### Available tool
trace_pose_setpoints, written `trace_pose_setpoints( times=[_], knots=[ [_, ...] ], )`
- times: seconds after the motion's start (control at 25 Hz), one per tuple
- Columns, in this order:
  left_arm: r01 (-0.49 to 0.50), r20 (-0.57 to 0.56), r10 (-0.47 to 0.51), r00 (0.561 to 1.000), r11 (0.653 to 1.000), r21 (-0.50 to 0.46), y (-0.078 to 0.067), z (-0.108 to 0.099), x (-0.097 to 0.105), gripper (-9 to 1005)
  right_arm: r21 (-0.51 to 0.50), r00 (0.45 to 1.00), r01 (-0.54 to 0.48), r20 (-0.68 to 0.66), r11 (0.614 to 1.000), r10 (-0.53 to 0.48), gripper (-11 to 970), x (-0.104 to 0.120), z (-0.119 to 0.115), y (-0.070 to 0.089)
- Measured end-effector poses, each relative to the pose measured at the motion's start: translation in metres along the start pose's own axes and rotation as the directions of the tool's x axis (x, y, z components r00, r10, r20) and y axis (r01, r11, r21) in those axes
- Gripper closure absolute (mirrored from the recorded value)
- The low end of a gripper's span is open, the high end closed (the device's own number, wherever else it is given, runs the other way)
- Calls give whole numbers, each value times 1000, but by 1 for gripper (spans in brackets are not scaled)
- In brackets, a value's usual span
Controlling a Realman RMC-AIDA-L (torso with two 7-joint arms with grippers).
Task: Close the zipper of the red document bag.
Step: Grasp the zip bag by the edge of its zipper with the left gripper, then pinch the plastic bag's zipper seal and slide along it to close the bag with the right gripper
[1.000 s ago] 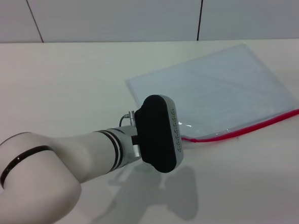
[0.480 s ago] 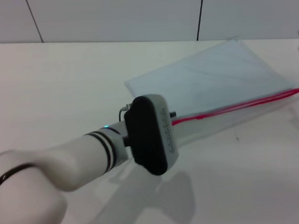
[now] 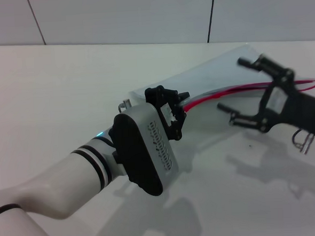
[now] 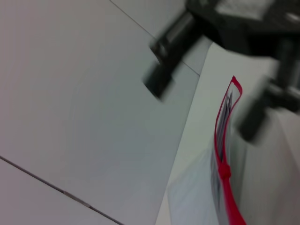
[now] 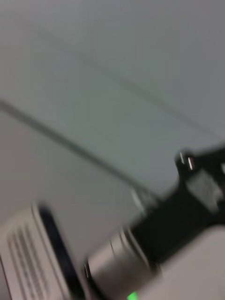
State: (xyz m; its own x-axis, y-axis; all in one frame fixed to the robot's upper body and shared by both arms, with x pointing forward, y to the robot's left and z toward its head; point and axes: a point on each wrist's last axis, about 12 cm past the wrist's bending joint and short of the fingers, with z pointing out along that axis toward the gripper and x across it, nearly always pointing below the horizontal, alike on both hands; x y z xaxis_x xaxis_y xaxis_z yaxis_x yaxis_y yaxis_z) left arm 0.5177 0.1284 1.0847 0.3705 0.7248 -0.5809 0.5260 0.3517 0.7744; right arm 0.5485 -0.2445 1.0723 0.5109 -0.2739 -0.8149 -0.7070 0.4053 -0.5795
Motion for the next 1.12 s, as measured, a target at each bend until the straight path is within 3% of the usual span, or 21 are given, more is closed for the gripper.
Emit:
trace_pose_setpoints(
  times=[0.16,0.4,0.84,1.12],
  knots=[
    [1,3,-1,1000,1000,-2,0,0,-1,947,-102,999,39,-17,994,-41,83,1,11,0],
    [4,25,-4,1000,1000,-3,-1,-3,-8,949,-146,996,65,-44,987,-72,174,3,19,-2],
    [-8,36,8,999,1000,-2,-4,-7,-11,952,-131,996,64,-56,989,-72,417,4,19,-4],
    [-11,49,11,999,1000,-3,-6,-7,-14,954,-125,994,62,-77,990,-72,661,7,17,-4]
  ],
)
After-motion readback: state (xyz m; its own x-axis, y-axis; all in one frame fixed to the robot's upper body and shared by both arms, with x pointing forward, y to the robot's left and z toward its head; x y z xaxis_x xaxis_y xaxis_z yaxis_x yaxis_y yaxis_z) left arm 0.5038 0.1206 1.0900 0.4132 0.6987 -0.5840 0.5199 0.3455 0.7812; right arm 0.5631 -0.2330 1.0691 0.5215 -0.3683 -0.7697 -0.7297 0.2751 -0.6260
